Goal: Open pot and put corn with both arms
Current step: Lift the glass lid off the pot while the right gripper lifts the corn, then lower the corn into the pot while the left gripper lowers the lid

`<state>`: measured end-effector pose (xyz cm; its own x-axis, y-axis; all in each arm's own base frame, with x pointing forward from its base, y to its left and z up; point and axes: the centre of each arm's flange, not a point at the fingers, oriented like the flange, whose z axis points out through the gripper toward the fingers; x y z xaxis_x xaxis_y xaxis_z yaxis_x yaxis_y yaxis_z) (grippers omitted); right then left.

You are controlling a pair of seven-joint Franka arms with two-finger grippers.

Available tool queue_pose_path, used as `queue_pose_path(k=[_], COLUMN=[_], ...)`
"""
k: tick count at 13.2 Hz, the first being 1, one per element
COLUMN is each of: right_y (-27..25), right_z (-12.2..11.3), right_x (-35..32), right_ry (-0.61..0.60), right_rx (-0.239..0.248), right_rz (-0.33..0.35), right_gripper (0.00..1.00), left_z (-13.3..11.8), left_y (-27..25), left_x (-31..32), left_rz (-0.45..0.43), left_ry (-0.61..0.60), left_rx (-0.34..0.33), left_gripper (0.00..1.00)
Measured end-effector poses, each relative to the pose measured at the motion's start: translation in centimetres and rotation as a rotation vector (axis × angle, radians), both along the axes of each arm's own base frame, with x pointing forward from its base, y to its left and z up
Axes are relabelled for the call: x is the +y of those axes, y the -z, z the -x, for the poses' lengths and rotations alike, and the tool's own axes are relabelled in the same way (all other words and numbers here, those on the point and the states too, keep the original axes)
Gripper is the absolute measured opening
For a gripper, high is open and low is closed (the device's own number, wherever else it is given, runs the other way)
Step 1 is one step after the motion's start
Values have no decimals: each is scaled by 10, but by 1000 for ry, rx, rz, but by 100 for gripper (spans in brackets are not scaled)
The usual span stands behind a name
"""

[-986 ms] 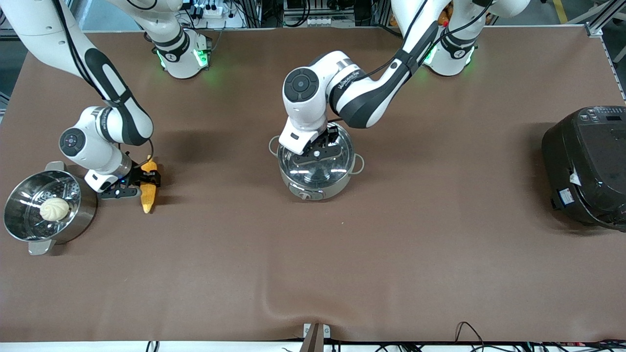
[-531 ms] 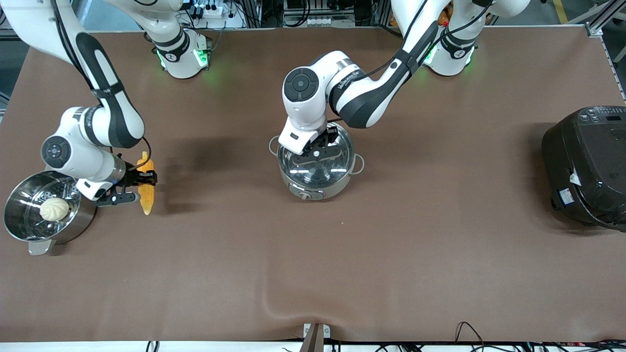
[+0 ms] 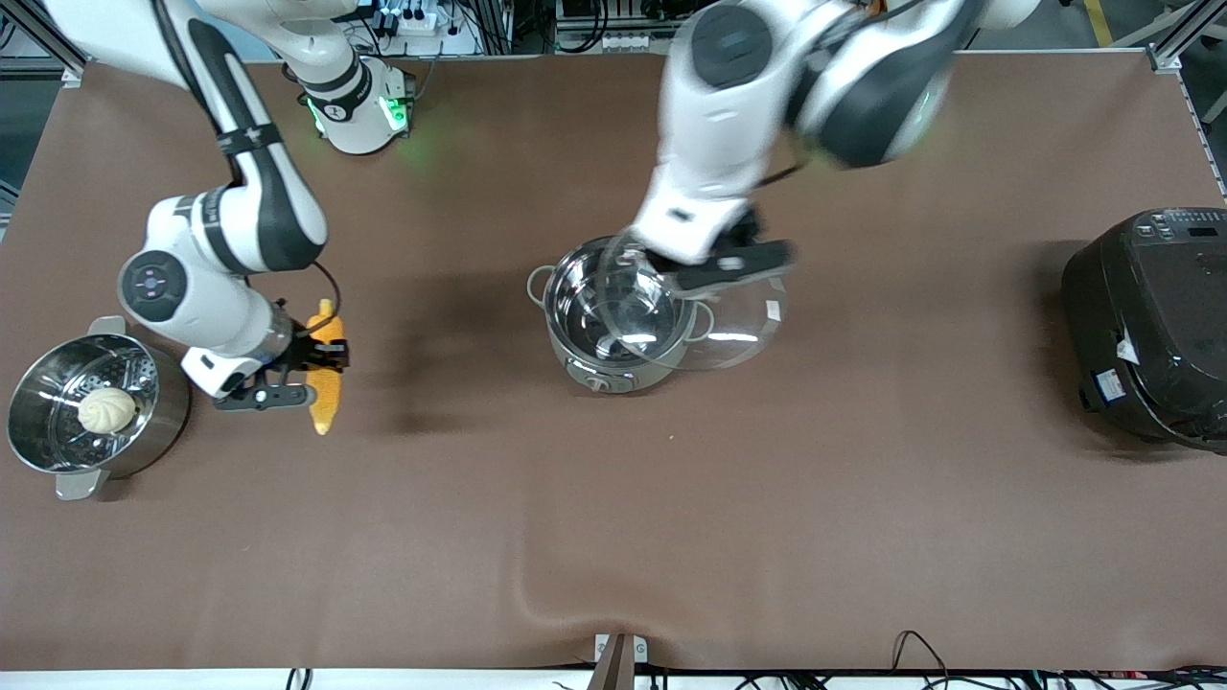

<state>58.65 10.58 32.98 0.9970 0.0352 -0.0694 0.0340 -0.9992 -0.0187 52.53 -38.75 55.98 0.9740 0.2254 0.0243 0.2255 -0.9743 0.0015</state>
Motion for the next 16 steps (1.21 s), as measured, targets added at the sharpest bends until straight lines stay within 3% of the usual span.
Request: queue_pose_path(k=[2,4,7,10,12,16], right_y=[-24,-48,-69,-60,-27,25], right_z=[4,22,81,133,134,102], right_x=[65,151,280,386,418,412], right_ry=[52,108,198,269,292,292], right_rx=[-5,-40,-72,-108,-152,-191], right_rz=[7,0,-26,-19,31,95], right_gripper=[33,33,33,33,33,33], left_z=[-31,-57,-81,-95,-92,-60], left_y=[-33,-35,0,60,104,188], left_x=[83,161,238,278,290,294], left_rz=[18,4,-7,-1,2,-30], left_ry=[39,84,85,75,72,100], left_rx=[-5,27,92,92,75,28], left_gripper=[50,50,50,50,50,50])
